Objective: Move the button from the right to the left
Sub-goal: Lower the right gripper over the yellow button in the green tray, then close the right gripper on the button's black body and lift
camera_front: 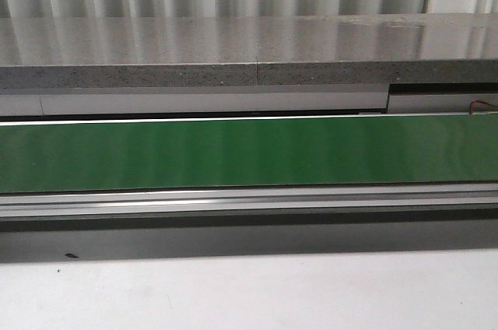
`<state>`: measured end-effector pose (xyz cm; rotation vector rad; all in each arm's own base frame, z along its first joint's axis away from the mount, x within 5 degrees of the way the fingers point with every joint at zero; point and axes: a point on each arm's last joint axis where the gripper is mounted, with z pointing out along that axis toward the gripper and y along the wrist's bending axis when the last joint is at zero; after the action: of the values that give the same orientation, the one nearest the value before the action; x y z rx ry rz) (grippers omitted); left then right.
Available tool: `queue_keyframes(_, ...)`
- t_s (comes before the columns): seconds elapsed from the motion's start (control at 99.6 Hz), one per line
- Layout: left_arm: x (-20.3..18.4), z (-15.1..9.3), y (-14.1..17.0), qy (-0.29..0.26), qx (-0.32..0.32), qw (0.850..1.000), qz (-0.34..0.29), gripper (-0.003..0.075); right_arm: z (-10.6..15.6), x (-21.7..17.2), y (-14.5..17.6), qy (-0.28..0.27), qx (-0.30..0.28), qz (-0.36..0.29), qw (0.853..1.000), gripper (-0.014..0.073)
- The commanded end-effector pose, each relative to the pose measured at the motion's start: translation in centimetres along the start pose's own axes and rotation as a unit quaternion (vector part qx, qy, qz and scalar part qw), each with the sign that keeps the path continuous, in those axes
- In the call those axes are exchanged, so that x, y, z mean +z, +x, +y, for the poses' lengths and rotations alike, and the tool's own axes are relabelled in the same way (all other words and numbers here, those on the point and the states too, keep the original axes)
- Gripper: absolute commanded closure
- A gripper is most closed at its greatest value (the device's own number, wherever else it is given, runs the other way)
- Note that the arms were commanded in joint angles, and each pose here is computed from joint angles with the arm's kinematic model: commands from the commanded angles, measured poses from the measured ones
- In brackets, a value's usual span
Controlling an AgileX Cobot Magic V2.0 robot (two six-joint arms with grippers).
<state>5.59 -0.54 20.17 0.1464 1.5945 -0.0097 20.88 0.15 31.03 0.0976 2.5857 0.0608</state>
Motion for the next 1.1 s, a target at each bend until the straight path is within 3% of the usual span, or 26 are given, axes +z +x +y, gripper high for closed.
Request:
queue_keyframes(0.0, -0.1, -0.1, 0.4, 0.001, -0.007, 0.999, -0.036, 0.0741, 0.0, -0.6, -1.6, 0.001, -0.001, -0.020, 1.000, 0.0104)
queue_keyframes(0.151, -0.1, -0.1, 0.4, 0.001, -0.007, 0.999, -0.036, 0.0741, -2.1, -0.3, -2.7, 0.028, 0.035, -0.017, 0.999, 0.0107)
queue_keyframes(0.372, -0.1, -0.1, 0.4, 0.001, -0.007, 0.999, -0.036, 0.0741, -7.6, 1.4, -3.1, 0.088, 0.102, 0.010, 0.991, 0.0107)
queue_keyframes(0.653, -0.1, -0.1, 0.4, 0.001, -0.007, 0.999, -0.036, 0.0741, -12.7, 5.0, -3.2, 0.116, 0.159, 0.062, 0.978, 0.0107)
queue_keyframes(1.095, -0.1, -0.1, 0.4, 0.001, -0.007, 0.999, -0.036, 0.0741, -16.0, 11.4, -6.4, 0.098, 0.131, 0.140, 0.977, 0.0107)
